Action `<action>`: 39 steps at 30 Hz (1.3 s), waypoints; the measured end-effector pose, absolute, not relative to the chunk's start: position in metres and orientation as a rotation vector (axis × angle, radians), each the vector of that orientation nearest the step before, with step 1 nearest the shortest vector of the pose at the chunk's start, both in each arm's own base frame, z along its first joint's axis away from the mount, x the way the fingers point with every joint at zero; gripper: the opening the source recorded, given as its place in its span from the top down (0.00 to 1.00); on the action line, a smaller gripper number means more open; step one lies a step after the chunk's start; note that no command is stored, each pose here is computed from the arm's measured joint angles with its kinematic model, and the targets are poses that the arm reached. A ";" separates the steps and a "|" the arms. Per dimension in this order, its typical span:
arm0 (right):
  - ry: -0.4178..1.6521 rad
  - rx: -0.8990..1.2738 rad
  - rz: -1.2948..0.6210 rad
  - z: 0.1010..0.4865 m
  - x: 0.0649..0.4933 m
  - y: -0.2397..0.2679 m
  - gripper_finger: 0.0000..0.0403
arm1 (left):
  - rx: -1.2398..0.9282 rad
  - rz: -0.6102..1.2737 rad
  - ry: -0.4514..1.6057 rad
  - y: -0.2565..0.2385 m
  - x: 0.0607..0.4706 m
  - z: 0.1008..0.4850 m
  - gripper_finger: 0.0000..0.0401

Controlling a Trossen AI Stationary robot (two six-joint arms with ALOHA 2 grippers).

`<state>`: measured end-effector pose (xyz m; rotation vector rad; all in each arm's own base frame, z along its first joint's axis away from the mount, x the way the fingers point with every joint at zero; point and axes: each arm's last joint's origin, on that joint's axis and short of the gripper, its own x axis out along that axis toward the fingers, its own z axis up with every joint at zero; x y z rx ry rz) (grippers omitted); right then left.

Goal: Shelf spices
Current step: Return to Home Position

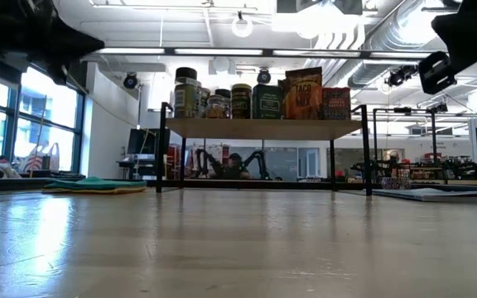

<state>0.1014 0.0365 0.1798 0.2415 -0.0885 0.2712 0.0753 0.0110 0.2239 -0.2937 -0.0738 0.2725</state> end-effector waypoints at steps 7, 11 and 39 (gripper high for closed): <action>-0.105 0.236 0.270 0.181 0.101 0.036 1.00 | -0.293 0.208 -0.146 0.011 0.097 0.178 1.00; -0.114 0.227 0.266 0.182 0.101 0.036 1.00 | -0.236 0.187 -0.189 0.010 0.096 0.183 1.00; -0.112 0.082 -0.044 0.179 0.108 0.004 1.00 | -0.126 0.185 -0.055 0.010 0.097 0.171 1.00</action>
